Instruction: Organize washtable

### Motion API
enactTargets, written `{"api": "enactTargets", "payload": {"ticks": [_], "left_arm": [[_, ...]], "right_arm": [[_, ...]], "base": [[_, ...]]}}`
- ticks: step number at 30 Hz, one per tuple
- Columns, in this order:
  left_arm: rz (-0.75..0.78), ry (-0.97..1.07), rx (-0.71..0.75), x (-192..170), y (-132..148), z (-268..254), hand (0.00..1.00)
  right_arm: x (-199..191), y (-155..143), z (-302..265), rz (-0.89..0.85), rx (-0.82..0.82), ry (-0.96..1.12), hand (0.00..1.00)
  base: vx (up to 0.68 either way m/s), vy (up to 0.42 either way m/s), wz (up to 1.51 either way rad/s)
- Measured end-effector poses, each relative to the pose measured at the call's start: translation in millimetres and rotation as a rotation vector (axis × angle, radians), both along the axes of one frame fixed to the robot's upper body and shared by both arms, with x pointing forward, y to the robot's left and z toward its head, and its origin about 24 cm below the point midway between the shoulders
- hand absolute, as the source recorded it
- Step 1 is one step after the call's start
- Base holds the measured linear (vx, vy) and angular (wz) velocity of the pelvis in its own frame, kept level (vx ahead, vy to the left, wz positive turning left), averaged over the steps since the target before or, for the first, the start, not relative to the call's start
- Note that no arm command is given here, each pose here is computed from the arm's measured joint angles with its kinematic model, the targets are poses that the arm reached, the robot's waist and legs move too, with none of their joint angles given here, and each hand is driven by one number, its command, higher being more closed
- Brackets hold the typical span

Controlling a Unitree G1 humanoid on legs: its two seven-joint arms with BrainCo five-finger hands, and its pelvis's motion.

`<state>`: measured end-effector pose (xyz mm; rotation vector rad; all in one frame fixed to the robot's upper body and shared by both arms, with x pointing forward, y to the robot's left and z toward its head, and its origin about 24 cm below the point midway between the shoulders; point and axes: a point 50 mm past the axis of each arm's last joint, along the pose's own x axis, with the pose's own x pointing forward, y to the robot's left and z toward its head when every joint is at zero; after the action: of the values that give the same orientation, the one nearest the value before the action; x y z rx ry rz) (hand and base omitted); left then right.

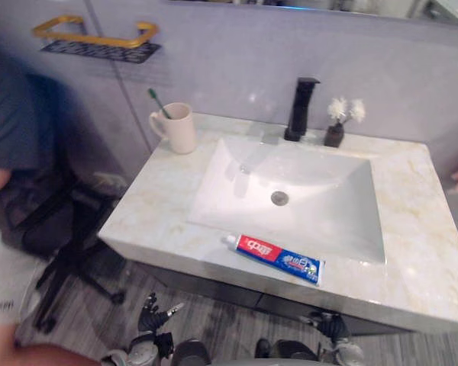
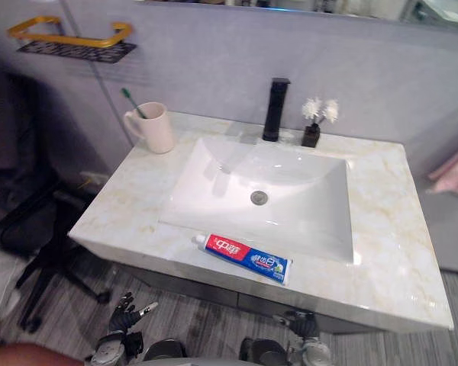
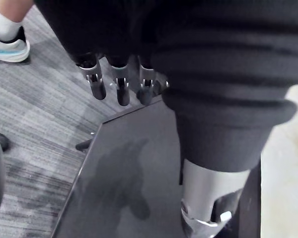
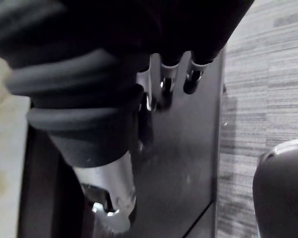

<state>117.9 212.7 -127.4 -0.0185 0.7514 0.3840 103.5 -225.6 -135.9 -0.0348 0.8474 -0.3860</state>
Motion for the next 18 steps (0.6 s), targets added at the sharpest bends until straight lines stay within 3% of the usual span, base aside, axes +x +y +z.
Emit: {"api": "enactTargets", "payload": {"ticks": [5, 6, 18], "left_arm": [[0.025, 0.020, 0.010, -1.6, 4.7, -1.4, 0.00], [-0.045, 0.100, 0.006, -15.7, 3.6, -11.1, 0.00], [-0.043, 0.090, -0.015, -13.1, -0.1, -11.1, 0.00]], "right_arm": [[-18.2, 1.4, -6.2, -0.041, 0.011, 0.063, 0.00], [-22.2, -4.9, -12.6, -0.046, 0.009, 0.126, 0.00], [-22.0, -10.7, -10.9, -0.145, 0.043, 0.091, 0.00]], "base": [[0.20, 0.265, -0.32], [0.08, 0.080, -0.10], [-0.02, -0.009, 0.03]]}}
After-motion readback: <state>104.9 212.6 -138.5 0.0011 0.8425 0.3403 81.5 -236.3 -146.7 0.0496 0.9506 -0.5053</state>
